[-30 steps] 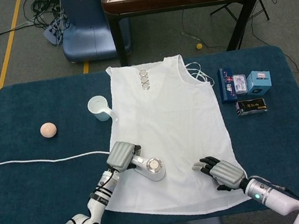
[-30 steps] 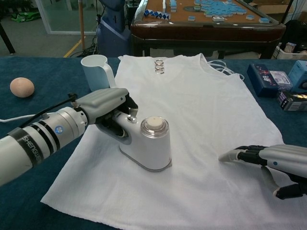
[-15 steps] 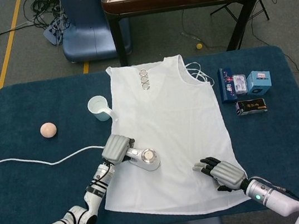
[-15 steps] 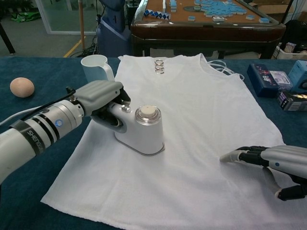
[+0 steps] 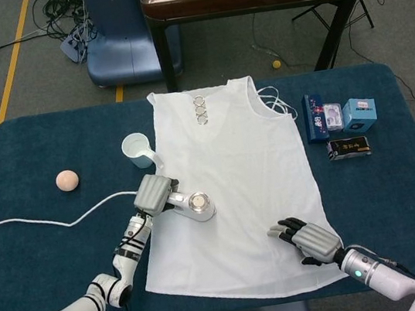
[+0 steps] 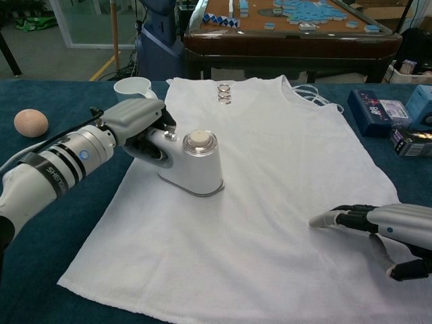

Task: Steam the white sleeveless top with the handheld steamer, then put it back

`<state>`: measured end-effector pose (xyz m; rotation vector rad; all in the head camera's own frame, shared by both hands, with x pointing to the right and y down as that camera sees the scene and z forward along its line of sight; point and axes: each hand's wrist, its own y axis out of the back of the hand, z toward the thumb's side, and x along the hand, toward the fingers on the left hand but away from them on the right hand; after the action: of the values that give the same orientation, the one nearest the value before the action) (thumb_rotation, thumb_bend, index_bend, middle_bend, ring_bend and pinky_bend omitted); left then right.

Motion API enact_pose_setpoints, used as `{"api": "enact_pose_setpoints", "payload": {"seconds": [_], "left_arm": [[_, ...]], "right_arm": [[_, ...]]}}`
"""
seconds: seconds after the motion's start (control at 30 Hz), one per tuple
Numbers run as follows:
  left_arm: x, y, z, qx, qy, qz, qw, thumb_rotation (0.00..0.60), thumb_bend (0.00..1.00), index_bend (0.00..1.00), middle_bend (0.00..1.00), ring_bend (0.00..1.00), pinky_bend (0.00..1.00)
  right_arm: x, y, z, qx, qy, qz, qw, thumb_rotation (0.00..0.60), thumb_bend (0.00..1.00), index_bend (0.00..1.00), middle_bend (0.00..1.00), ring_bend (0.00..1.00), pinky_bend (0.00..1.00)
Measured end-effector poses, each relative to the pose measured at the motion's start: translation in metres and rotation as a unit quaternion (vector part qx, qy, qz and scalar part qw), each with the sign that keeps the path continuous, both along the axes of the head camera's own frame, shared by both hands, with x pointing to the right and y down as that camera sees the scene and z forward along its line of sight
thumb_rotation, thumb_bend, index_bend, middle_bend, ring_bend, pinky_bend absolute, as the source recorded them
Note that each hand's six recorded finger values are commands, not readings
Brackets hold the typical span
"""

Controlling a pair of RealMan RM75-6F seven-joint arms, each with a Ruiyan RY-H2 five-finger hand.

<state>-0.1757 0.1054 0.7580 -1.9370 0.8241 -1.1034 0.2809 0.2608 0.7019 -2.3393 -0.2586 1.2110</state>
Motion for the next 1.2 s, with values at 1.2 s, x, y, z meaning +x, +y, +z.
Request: {"api": "enact_pose_setpoints", "payload": {"seconds": [1.2], "left_arm": [[0.025, 0.081, -0.038, -0.028, 0.012, 0.121, 0.9922, 0.600, 0.20, 0.94, 0.87, 0.73, 0.74]], "right_arm": [[0.002, 0.007, -0.003, -0.002, 0.000, -0.005, 1.0000, 0.600, 1.00, 0.00, 0.10, 0.03, 0.05]]}}
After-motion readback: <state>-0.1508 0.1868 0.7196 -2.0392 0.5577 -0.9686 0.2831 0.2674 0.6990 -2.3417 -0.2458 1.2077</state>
